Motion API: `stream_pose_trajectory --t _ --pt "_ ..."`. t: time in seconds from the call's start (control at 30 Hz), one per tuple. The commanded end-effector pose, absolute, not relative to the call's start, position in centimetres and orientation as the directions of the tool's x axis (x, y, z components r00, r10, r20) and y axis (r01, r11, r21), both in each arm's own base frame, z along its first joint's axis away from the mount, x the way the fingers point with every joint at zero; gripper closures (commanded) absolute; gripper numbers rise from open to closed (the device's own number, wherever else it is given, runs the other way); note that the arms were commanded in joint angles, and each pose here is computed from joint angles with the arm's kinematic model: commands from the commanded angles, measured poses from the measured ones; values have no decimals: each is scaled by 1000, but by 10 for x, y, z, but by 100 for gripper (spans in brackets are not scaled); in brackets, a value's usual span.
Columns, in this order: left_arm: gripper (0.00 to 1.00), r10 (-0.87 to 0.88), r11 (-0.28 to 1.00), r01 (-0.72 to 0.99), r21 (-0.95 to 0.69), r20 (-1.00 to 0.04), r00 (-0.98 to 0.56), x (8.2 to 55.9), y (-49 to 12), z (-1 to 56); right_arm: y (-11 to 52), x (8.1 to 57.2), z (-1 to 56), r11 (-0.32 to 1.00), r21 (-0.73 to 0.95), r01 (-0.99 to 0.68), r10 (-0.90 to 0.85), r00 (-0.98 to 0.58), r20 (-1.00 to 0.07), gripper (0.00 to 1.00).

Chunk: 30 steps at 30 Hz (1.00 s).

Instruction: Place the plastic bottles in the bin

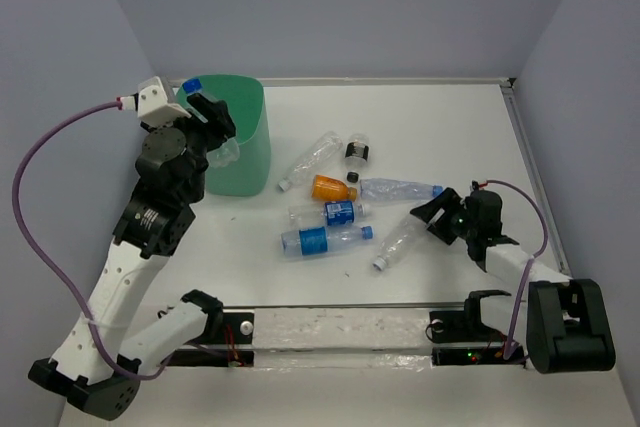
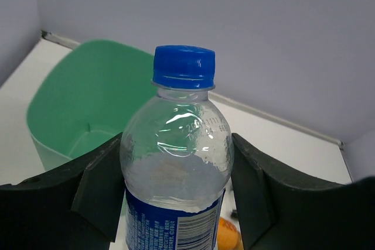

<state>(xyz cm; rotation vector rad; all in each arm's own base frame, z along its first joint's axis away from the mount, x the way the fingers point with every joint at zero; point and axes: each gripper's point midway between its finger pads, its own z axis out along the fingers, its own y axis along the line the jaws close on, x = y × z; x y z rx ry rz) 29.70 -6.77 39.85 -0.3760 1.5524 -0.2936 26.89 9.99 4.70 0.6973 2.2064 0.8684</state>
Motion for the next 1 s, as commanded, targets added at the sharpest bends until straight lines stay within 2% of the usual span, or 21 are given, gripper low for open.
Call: stream_pose_trajectory --t 0.0,0.07,0.1,0.17,0.33,0.6,0.63,0.67,0.77,0.8,0.97 --pt "36 -392 893 -159 -421 -901 188 312 -43 455 100 274 50 634 747 202 677 -612 -409 34" --pt "36 -370 890 -205 -407 -908 197 322 -40 457 100 273 50 633 748 201 678 -610 -410 37" --pt "36 -338 893 -240 -381 -919 202 334 -39 455 100 273 52 632 750 196 679 -607 -413 45" --pt "36 -297 870 -334 -363 -926 233 351 -24 452 102 269 53 627 757 184 676 -611 -411 49" --pt "36 -273 834 -426 -351 -933 234 396 0 432 108 256 56 610 775 162 668 -631 -394 50" --pt "35 -218 807 -514 -292 -955 201 429 21 396 115 242 106 615 788 15 624 -620 -475 50" --pt "33 -218 808 -514 -288 -957 193 430 21 392 116 237 108 616 788 21 618 -632 -467 50" --pt "23 -226 815 -502 -291 -956 188 432 19 389 117 238 128 618 786 -38 610 -608 -509 51" --pt "4 -247 839 -455 -297 -955 166 437 8 387 119 237 160 615 782 -105 602 -578 -551 51" --pt "1 -269 841 -440 -313 -950 162 437 5 391 122 239 185 605 780 -160 601 -552 -579 51" --pt "1 -349 879 -295 -374 -927 136 427 -19 414 150 248 249 560 762 -326 569 -517 -639 51"
